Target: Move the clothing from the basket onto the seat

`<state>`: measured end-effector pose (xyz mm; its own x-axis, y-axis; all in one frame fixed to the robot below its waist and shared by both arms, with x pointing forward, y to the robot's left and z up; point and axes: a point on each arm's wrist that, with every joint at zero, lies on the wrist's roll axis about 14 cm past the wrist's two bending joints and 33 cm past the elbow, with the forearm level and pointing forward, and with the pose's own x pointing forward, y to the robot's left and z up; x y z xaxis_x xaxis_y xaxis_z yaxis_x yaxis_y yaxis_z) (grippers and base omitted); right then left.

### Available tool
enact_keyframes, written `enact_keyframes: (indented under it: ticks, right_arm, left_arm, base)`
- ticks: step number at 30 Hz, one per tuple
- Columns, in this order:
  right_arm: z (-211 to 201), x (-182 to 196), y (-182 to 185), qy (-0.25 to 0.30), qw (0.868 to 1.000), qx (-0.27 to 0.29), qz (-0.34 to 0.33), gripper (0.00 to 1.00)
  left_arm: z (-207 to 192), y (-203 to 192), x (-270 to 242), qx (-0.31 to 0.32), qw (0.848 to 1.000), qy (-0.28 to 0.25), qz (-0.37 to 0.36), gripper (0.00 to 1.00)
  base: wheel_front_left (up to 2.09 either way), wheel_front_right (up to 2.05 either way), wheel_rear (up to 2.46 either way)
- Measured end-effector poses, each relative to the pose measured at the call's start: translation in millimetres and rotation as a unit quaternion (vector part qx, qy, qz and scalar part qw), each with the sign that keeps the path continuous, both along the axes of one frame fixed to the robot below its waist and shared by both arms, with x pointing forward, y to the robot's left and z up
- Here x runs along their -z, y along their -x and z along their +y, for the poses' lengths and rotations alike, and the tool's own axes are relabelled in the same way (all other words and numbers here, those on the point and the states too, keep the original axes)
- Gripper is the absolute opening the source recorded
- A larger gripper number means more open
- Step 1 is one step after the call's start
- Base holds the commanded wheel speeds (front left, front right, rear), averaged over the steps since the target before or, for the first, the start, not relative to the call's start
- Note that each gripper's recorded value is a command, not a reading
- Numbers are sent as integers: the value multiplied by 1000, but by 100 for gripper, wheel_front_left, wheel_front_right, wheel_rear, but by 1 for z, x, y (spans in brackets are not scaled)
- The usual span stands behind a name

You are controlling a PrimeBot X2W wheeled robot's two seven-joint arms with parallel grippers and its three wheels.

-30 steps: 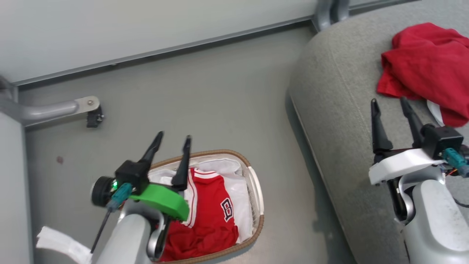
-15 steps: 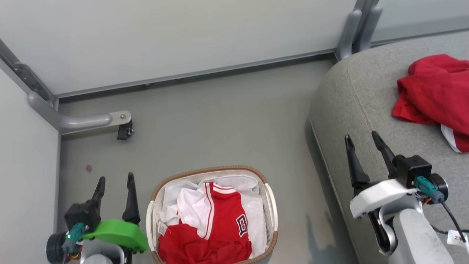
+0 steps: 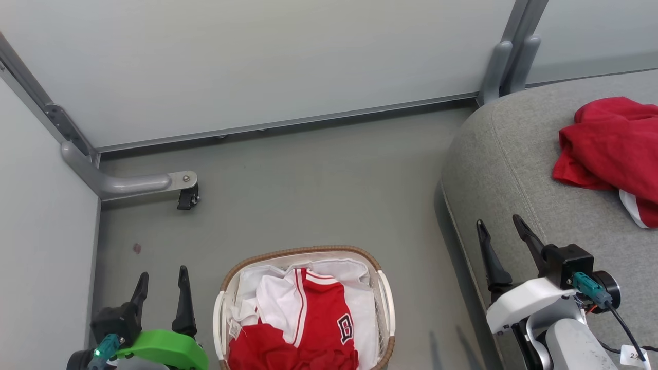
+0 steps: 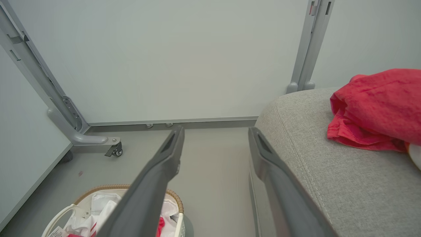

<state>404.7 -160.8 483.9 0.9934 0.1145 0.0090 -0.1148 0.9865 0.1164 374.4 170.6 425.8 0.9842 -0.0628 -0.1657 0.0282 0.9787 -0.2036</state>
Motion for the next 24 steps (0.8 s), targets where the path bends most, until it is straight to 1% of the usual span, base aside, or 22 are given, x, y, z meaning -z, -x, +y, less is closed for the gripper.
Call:
enact_keyframes:
  ticks: [8, 15, 24]
  right_arm:
    - [2, -2, -10, -1, 1000, -3, -5, 100]
    - [9, -8, -34, -4, 1000, -13, -19, 100]
    - [19, 2, -68, -12, 999, -28, -20, 100]
  left_arm:
    - [-21, -5, 10, 31, 999, 8, 14, 100]
    - [-50, -28, 22, 76, 997, 10, 30, 100]
    - [-84, -55, 70, 133, 987, 4, 91, 100]
  base:
    - [0, 0, 0]
    - [0, 0, 0]
    - [0, 0, 0]
